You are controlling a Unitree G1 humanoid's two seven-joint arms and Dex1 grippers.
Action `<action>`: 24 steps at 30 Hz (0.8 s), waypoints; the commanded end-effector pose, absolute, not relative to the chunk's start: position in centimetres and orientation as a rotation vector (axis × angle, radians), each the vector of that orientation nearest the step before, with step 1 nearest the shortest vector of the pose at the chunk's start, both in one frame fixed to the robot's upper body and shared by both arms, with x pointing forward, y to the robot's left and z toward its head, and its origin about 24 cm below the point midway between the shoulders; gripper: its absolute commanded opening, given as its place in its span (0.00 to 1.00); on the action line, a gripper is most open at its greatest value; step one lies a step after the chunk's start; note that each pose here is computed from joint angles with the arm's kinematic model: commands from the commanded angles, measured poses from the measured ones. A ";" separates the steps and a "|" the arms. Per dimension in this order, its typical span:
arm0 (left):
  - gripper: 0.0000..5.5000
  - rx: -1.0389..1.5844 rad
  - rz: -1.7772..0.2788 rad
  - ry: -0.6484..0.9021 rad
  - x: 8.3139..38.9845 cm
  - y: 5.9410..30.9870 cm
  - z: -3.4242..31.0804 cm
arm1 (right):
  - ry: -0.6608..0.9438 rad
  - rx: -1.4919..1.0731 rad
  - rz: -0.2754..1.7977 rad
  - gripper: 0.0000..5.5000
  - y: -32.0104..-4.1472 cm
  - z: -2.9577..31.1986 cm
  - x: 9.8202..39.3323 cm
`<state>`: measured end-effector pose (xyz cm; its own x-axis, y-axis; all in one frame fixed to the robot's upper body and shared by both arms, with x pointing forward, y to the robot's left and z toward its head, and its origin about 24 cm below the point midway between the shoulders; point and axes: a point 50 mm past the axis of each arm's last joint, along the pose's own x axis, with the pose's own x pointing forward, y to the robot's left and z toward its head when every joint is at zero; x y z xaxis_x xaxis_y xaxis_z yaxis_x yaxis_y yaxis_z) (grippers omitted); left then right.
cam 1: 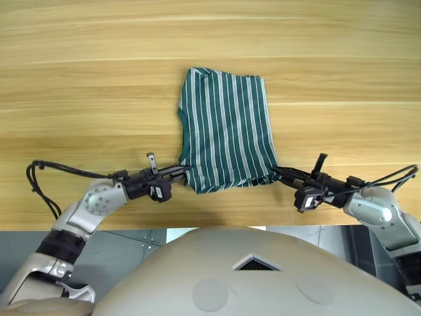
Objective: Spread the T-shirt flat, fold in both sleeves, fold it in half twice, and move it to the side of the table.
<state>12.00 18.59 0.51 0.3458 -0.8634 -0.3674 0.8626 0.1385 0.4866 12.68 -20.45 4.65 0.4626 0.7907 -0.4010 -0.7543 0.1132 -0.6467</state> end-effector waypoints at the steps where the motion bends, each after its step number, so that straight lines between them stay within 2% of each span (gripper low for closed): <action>1: 0.00 0.668 -1.187 0.087 11.5 18.8 -0.3 | -0.101 -0.922 1.036 0.02 -20.4 5.7 14.4; 4: 0.00 0.623 -1.033 -0.012 13.6 18.7 1.2 | -0.144 -0.904 0.938 0.02 -19.8 6.0 16.1; 12: 0.00 0.604 -0.819 -0.117 17.4 18.6 2.8 | -0.205 -0.922 0.800 0.02 -18.7 6.1 19.8; 18: 0.00 0.630 -0.737 -0.155 21.8 17.8 3.9 | -0.211 -0.966 0.698 0.02 -18.4 5.8 23.6; 24: 0.00 0.660 -0.714 -0.127 25.5 16.8 3.2 | -0.212 -0.984 0.644 0.02 -17.4 5.1 25.9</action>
<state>24.47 16.89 3.38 0.7461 -0.6589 -0.0963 0.5745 0.5638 0.5933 25.20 -17.91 5.13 0.7902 0.5999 -0.1252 -0.4232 0.3865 -0.8194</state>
